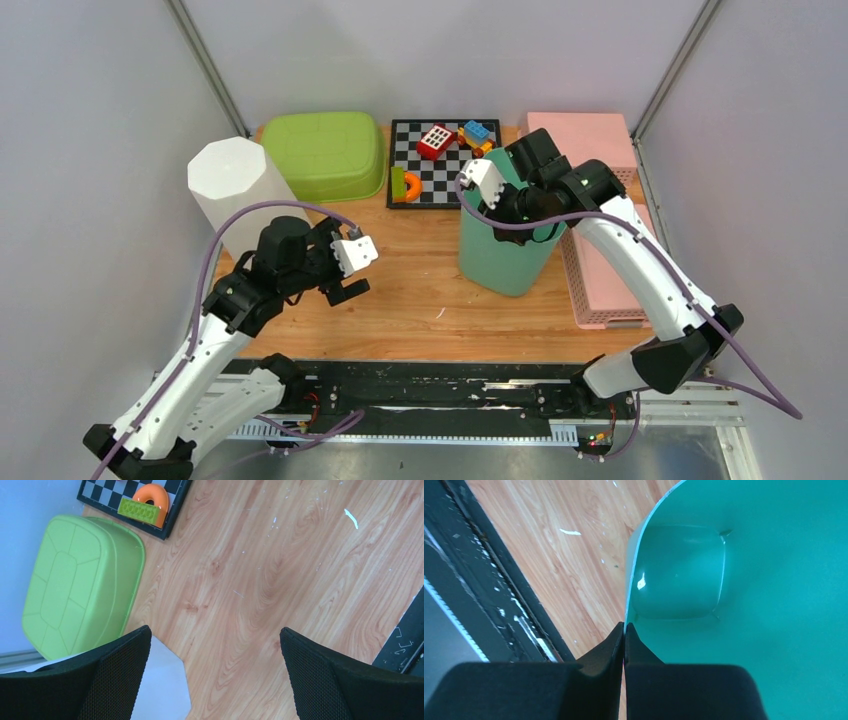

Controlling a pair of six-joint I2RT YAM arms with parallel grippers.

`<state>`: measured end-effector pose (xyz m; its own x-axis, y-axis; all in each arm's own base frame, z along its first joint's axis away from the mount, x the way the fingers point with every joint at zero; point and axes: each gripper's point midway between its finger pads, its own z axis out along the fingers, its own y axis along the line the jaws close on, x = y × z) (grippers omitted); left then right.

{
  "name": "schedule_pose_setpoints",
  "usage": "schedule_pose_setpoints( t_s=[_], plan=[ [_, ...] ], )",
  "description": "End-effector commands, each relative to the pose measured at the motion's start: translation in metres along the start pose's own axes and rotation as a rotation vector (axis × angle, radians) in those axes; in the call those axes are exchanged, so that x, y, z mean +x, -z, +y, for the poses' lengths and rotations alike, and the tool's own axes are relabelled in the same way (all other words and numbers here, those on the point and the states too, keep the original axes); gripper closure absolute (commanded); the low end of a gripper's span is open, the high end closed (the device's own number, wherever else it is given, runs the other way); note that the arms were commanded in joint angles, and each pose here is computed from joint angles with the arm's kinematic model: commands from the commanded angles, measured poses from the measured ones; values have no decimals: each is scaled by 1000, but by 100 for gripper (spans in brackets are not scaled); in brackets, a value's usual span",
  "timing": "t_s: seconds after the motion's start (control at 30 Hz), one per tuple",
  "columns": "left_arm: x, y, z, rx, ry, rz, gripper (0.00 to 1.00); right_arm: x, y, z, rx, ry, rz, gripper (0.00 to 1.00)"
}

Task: Turn the large container upside down
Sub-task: Pick up the container from the center of the board.

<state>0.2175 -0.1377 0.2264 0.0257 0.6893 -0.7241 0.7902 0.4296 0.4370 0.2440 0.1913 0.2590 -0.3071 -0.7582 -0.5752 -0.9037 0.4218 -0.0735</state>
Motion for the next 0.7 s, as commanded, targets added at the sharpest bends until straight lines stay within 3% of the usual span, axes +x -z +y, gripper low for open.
schedule_pose_setpoints(
  t_s=[0.0,0.27,0.47,0.67],
  plan=[
    [5,3,-9,19,-13,-15,0,-31,25,18,-84,-61,-137,98],
    [11,1,-14,18,-5,-21,0,-77,47,50,-287,-153,-328,98],
    [13,0,-14,22,12,-24,0,-92,42,57,-418,-260,-380,98],
    [14,-1,-16,34,28,-30,0,-91,9,35,-499,-460,-379,98]
  ],
)
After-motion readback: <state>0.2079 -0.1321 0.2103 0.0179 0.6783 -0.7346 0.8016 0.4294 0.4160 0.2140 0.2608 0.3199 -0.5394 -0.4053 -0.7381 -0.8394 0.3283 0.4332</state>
